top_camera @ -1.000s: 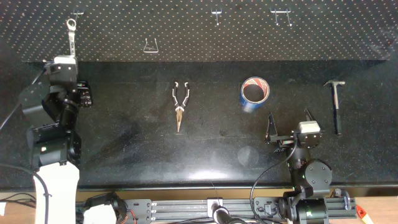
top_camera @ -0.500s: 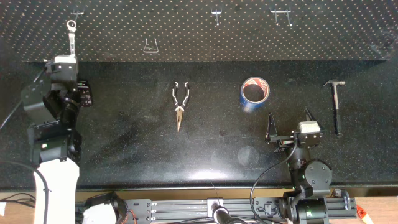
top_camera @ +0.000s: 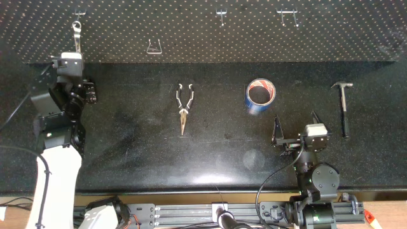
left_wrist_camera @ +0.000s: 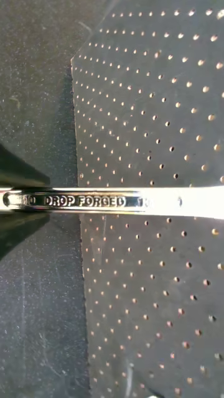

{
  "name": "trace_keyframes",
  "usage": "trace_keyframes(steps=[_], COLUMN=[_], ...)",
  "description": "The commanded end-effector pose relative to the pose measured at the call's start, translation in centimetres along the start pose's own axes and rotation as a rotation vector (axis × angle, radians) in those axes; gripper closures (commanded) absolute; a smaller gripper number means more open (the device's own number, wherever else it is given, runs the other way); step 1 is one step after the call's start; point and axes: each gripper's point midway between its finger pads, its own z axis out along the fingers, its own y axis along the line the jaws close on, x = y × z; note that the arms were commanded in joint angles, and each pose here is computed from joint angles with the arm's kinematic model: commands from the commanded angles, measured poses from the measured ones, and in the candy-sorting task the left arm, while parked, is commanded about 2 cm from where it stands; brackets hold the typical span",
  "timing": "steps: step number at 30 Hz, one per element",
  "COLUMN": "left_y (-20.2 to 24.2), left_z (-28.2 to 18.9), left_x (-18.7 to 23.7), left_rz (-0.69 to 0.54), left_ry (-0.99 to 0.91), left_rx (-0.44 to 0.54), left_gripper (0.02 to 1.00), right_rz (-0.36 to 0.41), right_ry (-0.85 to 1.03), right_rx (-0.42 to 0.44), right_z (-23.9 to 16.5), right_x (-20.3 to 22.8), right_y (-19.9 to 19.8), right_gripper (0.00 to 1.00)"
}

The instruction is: Place Tools Onto Pegboard

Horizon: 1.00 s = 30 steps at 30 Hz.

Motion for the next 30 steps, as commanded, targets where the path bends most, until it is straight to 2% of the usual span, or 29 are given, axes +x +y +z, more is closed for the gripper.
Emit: trace_keyframes(steps=[1, 2, 3, 4, 9, 11, 13, 15, 17, 20, 26, 27, 28, 30], left_y=[1.1, 1.1, 1.0, 1.0, -0.2, 0.2, -0.2, -0.6, -0.7, -1.2, -3.6, -4.3, -4.2, -6.4], left_z=[0.2, 0.2, 0.0, -0.8, -6.8, -10.5, -15.1, -20.2, -22.9, -23.3, -23.2, -23.4, -22.9, -19.4], left_x=[-2.7, -2.9, -2.6, -2.7, -0.1, 1.5, 1.2, -1.3, -2.1, -0.2, -0.4, -1.0, -1.5, -1.2], left_rz=[-0.011, -0.011, -0.012, -0.012, -0.022, -0.022, -0.017, -0.002, 0.005, 0.009, 0.02, -0.003, -0.11, -0.267], left_ry=[-0.042, -0.045, -0.034, -0.032, 0.081, 0.129, 0.049, -0.162, -0.268, -0.22, -0.238, -0.261, -0.262, -0.097], left_rx=[-0.028, -0.029, -0.027, -0.026, -0.01, -0.066, -0.085, -0.113, -0.14, -0.128, 0.009, 0.052, 0.063, 0.177], left_gripper=[0.393, 0.297, 0.069, 0.023, 0.02, 0.025, 0.023, 0.023, 0.025, 0.023, 0.02, 0.023, 0.025, 0.023], right_rz=[-0.014, -0.014, -0.014, -0.014, -0.014, -0.014, -0.014, -0.014, -0.014, -0.014, -0.014, -0.014, -0.014, -0.014], right_ry=[0.0, 0.0, 0.0, 0.0, 0.0, 0.0, 0.0, 0.0, 0.0, 0.0, 0.0, 0.0, 0.0, 0.0], right_rx=[0.002, 0.002, 0.002, 0.002, 0.002, 0.002, 0.002, 0.002, 0.002, 0.002, 0.002, 0.002, 0.002, 0.002], right_z=[0.0, 0.0, 0.0, 0.0, 0.0, 0.0, 0.0, 0.0, 0.0, 0.0, 0.0, 0.0, 0.0, 0.0], right_x=[0.1, 0.1, 0.1, 0.1, 0.1, 0.1, 0.1, 0.1, 0.1, 0.1, 0.1, 0.1, 0.1, 0.1], right_y=[-0.1, -0.1, -0.1, -0.1, -0.1, -0.1, -0.1, -0.1, -0.1, -0.1, -0.1, -0.1, -0.1, -0.1], right_gripper=[0.012, 0.012, 0.012, 0.012, 0.012, 0.012, 0.012, 0.012, 0.012, 0.012, 0.012, 0.012, 0.012, 0.012])
